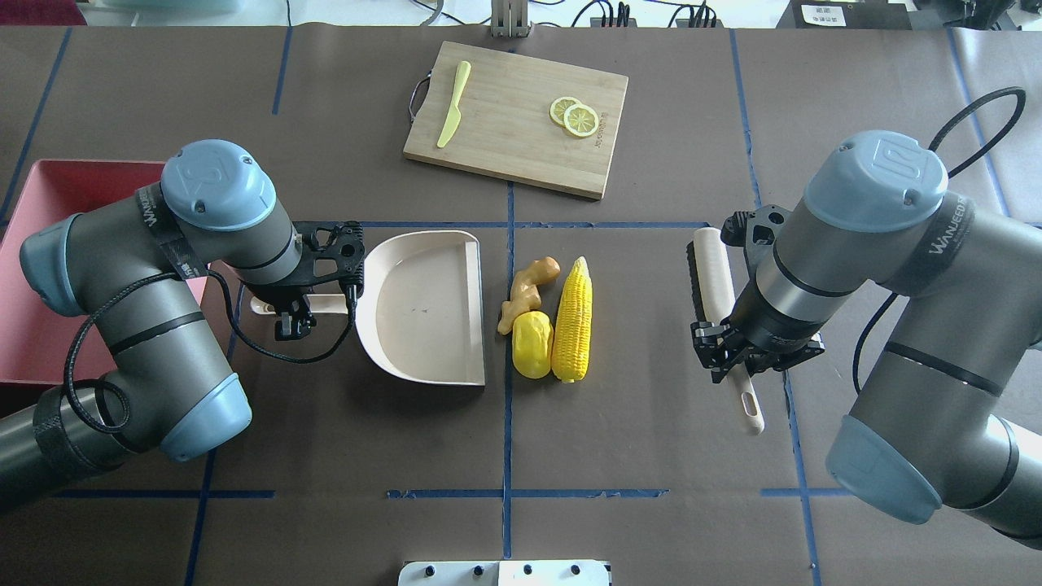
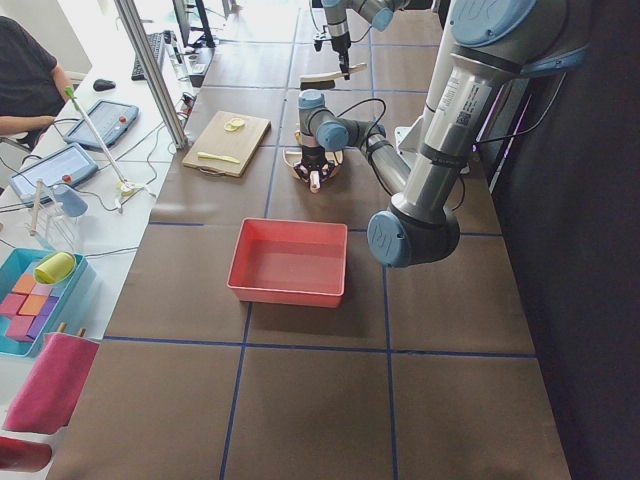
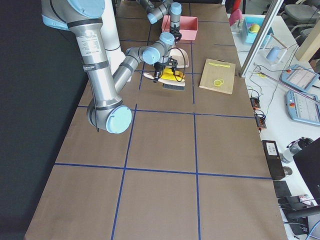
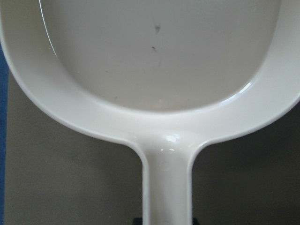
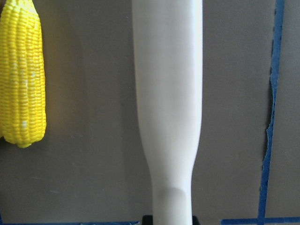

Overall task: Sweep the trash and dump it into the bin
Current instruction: 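Carry the brush with the right gripper toward the corn, potato and ginger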

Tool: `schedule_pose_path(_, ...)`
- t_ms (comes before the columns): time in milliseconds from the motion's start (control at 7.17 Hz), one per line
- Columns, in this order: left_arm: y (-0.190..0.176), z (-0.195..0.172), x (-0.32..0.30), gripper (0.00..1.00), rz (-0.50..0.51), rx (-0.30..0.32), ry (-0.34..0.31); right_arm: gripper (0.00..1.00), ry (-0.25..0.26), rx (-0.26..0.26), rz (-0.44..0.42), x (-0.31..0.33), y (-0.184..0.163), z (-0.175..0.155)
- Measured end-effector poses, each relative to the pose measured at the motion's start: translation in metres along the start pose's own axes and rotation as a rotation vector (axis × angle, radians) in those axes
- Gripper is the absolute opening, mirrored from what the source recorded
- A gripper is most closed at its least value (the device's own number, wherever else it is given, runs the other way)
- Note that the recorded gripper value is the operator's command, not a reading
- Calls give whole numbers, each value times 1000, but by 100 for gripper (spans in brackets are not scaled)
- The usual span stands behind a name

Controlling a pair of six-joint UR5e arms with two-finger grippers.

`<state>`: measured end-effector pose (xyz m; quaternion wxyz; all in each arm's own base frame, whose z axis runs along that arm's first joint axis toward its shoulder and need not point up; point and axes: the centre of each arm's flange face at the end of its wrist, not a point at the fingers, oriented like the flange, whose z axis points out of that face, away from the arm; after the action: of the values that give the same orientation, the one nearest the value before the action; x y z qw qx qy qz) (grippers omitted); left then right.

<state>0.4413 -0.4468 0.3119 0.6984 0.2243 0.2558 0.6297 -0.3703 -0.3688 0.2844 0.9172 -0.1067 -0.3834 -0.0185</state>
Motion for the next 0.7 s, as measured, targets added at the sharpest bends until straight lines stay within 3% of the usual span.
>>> schedule_pose_path(698,-26,8,19,0,14,-47,7,0,28,-13,-23,-32,1,24)
